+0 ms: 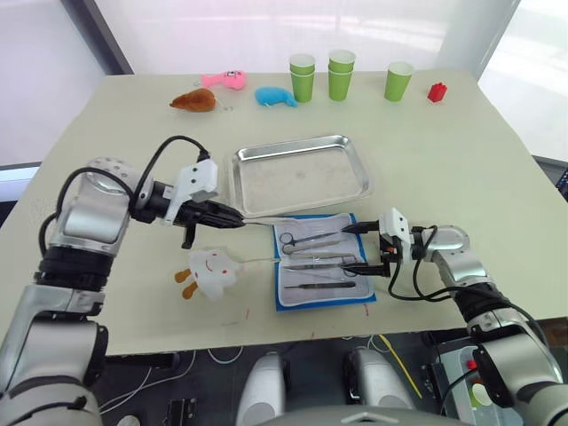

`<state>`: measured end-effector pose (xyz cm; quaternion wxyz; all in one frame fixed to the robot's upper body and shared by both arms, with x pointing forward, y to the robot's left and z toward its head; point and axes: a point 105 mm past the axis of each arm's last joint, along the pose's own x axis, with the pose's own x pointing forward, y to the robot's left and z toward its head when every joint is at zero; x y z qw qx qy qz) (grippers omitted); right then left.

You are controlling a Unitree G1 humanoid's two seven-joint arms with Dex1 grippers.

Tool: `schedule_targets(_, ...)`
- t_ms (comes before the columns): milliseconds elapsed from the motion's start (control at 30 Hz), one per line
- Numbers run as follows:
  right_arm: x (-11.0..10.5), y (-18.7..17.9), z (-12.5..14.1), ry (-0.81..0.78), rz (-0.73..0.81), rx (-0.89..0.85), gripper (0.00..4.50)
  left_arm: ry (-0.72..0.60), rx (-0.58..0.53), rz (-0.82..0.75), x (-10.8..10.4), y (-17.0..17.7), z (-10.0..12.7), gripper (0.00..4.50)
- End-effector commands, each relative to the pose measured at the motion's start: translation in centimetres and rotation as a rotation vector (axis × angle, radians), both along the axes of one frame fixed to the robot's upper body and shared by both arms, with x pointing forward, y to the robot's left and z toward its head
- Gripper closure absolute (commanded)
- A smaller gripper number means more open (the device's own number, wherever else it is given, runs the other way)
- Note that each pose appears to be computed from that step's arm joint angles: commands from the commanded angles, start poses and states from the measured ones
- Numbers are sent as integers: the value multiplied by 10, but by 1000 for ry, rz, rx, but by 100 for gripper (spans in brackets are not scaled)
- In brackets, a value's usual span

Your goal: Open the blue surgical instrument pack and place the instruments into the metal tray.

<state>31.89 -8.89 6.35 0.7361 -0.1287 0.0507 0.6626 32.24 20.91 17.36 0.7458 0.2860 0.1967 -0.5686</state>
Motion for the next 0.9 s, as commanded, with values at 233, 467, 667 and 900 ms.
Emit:
schedule_targets(233, -23, -3, -49, 170, 48, -141, 0, -309, -317, 354, 43, -2, 46, 444)
schedule_targets(467, -24, -3, -49, 168, 56, -142, 0, -503, -447, 771, 74, -2, 55, 444)
schedule_targets(667, -26, -5, -49, 169, 60, -147, 0, -521, -541, 935, 77, -22, 54, 444)
schedule_targets(900, -25, -8, -48, 166, 63, -154, 0, -450, -615, 1122, 73, -39, 27, 444)
